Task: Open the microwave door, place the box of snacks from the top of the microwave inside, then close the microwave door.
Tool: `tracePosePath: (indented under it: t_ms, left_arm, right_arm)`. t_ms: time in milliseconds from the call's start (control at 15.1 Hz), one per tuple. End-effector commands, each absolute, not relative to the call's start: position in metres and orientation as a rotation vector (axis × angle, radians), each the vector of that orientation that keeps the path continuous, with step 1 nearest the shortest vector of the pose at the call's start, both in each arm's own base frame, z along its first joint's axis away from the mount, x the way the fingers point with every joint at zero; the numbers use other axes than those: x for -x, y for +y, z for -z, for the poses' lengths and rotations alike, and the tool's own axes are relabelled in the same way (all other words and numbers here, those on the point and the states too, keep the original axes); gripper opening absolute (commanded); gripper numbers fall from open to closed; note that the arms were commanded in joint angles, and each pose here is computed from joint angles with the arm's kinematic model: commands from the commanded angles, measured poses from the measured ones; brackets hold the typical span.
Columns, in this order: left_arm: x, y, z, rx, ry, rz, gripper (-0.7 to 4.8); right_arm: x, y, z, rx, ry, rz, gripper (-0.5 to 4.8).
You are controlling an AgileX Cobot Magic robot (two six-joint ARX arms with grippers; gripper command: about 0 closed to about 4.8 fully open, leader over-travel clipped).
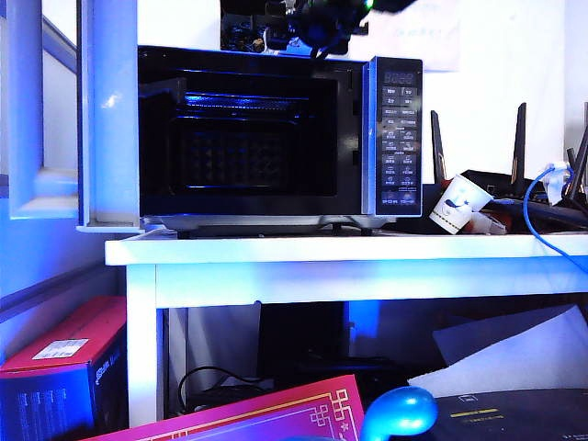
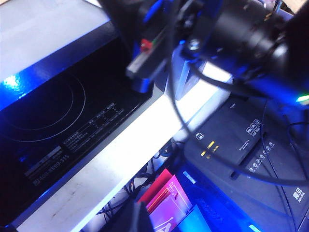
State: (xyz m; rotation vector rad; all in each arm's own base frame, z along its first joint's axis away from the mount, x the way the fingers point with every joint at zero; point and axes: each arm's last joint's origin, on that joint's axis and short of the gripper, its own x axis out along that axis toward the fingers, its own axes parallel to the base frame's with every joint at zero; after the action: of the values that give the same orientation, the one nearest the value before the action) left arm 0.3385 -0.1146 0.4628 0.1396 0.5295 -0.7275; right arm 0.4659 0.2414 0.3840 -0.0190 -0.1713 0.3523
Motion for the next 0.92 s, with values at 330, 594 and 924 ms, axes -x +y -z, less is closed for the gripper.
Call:
tracePosePath:
  t_ms: [330,594,924]
  left_arm:
    - [-0.336,-0.114,-0.468,-0.14,0.507,0.731,-0.06]
    - [-0.335,-0.114,-0.468,-0.14,0.507,0.731,-0.06]
    - [-0.336,-0.114,-0.468,-0.14,0.507,0.731,-0.06]
  right_arm:
    - [-0.441,0.229,-0.421,0.061,-0.163,-0.338,2.6]
    - [-0.428,0.221,-0.441,0.057,-0.175,-0.335,2.6]
    - [-0.402,0.208,-0.473,0.052,-0.192,-0.334,2.61]
